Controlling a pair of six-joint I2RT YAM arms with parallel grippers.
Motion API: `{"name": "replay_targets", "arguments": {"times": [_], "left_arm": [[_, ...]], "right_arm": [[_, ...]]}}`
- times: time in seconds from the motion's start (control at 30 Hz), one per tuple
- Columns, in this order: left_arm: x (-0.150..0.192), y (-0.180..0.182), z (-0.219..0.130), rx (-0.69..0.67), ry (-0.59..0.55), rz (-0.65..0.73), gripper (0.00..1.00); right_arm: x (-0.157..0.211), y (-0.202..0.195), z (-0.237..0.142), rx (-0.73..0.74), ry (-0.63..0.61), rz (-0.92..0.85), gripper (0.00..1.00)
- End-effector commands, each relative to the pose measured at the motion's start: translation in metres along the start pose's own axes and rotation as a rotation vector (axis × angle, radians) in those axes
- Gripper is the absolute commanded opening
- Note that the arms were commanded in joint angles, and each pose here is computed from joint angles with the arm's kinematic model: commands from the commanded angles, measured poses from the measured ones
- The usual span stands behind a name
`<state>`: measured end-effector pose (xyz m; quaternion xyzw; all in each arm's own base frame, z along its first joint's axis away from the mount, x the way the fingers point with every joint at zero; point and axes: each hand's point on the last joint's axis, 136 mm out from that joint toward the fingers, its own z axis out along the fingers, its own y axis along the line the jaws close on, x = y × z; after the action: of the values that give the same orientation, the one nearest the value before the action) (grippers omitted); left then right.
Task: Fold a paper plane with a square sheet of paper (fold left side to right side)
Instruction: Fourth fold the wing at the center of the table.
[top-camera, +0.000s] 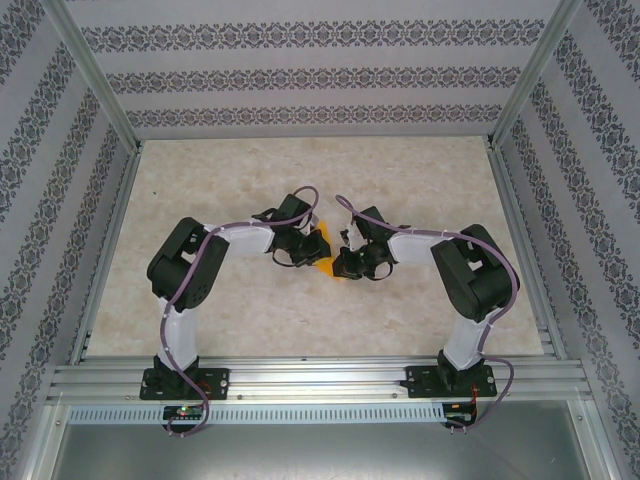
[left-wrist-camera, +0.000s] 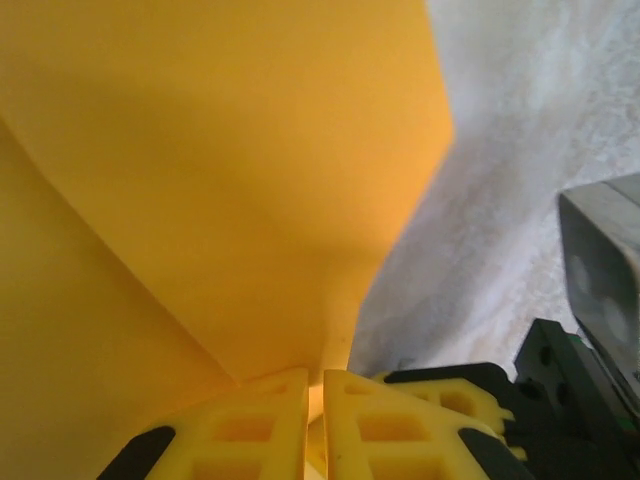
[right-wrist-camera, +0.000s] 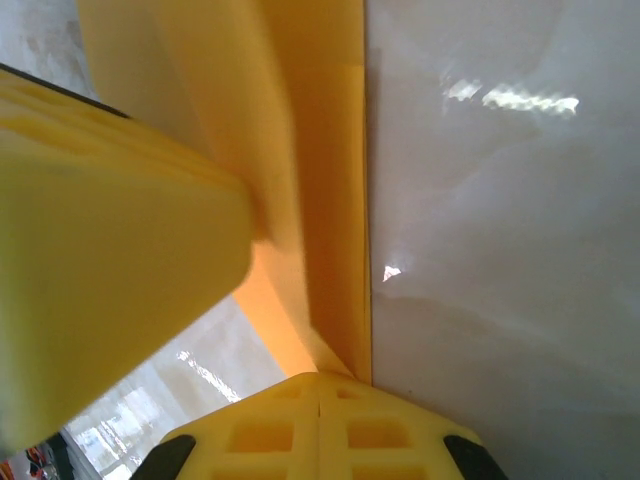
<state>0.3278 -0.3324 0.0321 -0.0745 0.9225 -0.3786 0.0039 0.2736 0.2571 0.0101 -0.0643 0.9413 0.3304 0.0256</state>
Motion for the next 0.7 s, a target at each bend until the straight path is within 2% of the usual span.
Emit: {"name": "replay_targets", "arguments": {"times": [0.0,0.43,0.67], "left_arm": [[0.001,-0.011,0.01,0.043,0.005,-0.001,0.14],[-0.017,0.033,0.011,-0.112,-0.056,-0.026,0.14],[-0.044,0.054,-0.002,-0.147,-0.108,-0.032,0.16]], "right_arm": [[0.042,-0.049,0.014,0.174,0.134,0.1,0.05],[0.055,-0.057,0.012,0.243,0.183,0.1,0.05],[0.062,-0.061,0.015,0.275,0.207,0.092,0.05]]}}
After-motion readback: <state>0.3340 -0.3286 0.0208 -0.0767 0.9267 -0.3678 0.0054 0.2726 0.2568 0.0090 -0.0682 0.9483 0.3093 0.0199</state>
